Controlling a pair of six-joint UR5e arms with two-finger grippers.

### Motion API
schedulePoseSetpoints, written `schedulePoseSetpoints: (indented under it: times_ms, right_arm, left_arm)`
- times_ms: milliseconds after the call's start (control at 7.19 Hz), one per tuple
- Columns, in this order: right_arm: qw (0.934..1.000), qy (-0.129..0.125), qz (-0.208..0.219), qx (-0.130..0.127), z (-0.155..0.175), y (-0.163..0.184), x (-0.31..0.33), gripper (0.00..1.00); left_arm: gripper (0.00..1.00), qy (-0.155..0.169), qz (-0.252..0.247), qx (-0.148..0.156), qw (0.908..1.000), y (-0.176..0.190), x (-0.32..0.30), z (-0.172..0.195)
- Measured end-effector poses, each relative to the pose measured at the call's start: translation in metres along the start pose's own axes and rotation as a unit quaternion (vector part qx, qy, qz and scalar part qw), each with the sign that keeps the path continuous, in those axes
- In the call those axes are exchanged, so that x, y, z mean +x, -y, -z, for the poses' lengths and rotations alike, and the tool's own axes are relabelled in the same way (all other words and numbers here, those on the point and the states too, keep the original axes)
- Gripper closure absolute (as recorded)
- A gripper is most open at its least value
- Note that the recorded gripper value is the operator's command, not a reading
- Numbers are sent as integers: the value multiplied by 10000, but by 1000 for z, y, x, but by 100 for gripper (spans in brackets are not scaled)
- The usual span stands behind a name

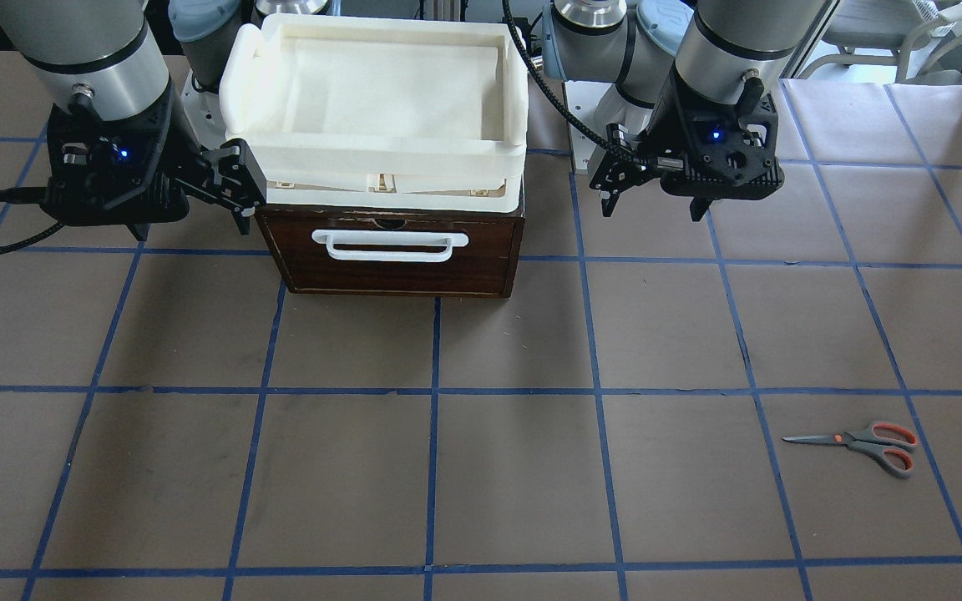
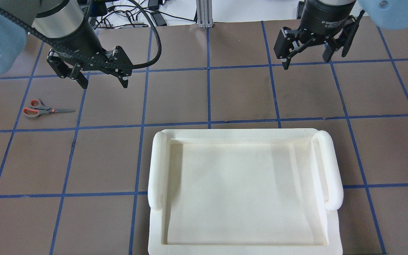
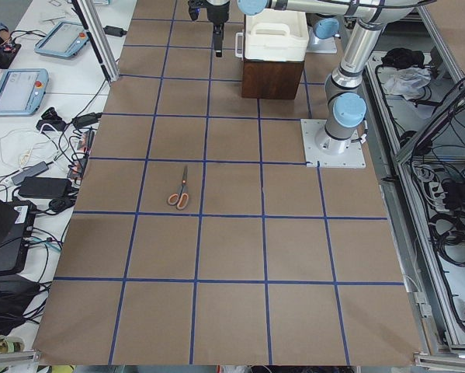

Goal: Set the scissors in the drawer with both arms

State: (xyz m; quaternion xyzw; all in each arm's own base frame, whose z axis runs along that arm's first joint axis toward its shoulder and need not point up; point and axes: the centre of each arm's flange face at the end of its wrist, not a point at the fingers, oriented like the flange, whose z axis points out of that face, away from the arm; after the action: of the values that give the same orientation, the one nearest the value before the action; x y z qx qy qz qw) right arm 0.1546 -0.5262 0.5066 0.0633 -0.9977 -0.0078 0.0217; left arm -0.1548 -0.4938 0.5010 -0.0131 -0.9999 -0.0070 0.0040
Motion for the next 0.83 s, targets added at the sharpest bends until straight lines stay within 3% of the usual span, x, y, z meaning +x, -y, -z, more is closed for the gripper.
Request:
schedulePoseSetpoints:
  times_ms: [556, 834]
  right_arm:
    - [9999, -25, 28, 97, 6, -3, -2, 0]
    - [9997, -95, -174, 173, 9, -7, -2, 0]
  left_arm:
    - [0, 33, -179, -24, 9998, -4, -3, -8]
    - [0, 140, -1123, -51, 9936, 8, -33, -14]
